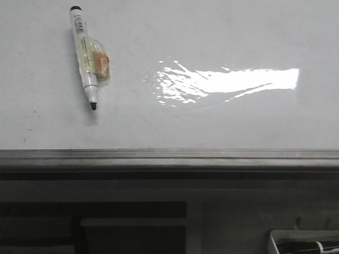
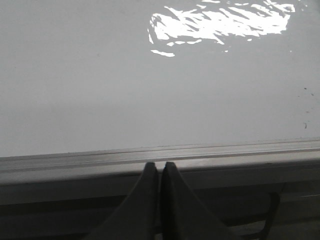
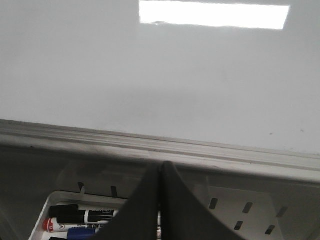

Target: Write number 5 on whiteboard

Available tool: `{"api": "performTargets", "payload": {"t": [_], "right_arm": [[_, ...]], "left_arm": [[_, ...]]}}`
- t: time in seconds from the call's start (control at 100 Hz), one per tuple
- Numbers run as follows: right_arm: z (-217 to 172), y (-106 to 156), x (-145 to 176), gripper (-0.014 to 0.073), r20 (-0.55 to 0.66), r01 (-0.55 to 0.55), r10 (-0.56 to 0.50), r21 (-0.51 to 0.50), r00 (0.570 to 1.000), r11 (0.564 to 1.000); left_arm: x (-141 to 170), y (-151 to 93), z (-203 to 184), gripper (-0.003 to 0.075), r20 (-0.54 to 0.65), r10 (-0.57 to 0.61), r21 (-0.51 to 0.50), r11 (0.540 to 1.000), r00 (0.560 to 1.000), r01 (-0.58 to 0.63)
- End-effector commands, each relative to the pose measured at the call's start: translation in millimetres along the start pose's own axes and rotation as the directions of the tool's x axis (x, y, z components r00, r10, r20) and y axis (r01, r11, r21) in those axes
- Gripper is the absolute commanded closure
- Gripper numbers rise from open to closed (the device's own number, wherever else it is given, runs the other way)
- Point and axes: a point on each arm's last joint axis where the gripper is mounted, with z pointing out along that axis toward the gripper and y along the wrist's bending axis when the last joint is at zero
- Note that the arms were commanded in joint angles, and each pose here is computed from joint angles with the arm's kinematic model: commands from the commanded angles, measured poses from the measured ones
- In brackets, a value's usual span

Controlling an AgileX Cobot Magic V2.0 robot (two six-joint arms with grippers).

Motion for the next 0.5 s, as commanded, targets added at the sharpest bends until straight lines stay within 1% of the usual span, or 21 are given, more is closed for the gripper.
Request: {"api": "performTargets", "payload": {"t": [0.0,0.39,0.45,0.49], "right_arm": [[1.5,0.5,6.2,0.0657,0.007,0.011,-0.011,-0.001,1.0,1.0],[1.5,0.3,5.9,0.0657,0.009,0.02,-0.02,0.002,1.0,1.0],[1.4,0.3,3.6,0.0657,0.035,0.025,-0.026,0.003,0.999,1.0],[1.2,0.5,-0.7,0.0657,0.082,0.026,-0.026,0.001,0.996,1.0]], "left_arm": [[-2.3,0.4,-0.3,0.0741,0.084,-0.013,-0.002,1.0,0.996,0.013],[-2.3,0.4,-0.3,0.0741,0.084,-0.013,-0.002,1.0,0.996,0.013],[-2.3,0.4,-0.3,0.0741,0.084,-0.013,-0.002,1.0,0.996,0.013],[-2.3,0.4,-0.3,0.0741,0.084,-0.013,-0.002,1.0,0.996,0.013]]}}
